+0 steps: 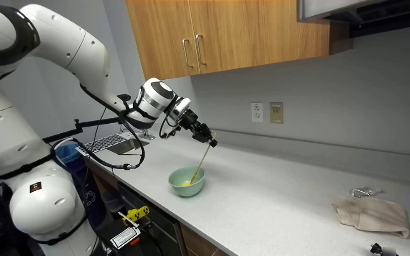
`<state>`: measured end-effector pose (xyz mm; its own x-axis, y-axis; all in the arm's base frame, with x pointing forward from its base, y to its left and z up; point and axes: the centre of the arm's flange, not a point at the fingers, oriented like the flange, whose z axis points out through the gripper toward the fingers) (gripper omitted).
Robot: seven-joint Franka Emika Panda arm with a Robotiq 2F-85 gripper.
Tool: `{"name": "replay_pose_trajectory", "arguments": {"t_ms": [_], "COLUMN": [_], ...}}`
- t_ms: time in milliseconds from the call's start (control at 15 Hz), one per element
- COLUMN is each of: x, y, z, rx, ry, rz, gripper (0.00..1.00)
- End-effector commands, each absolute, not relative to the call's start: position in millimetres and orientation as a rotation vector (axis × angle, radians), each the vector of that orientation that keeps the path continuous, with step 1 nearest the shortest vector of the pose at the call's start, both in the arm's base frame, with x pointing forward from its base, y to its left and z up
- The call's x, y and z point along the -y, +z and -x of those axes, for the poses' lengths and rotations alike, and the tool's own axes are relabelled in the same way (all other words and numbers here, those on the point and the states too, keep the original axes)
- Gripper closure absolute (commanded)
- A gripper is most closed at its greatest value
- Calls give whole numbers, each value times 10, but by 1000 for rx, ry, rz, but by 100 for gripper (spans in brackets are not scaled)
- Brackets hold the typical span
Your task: Use the wooden cooking stick to stir the contents of the green bowl
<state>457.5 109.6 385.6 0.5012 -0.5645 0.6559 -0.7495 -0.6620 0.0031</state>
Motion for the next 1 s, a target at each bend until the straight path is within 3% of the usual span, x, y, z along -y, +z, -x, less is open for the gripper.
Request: {"name": "replay_pose_trajectory", "arguments": {"t_ms": [0, 667, 933], "x": [-1076, -1117, -1126], "y": [3713, 3846, 3891], "z": [-4670, -4669, -4700], "rx": [1117, 1038, 1065], "ry": [950, 1075, 922], "rz": [-2397, -2282, -2457], "gripper": [96, 96, 96]}}
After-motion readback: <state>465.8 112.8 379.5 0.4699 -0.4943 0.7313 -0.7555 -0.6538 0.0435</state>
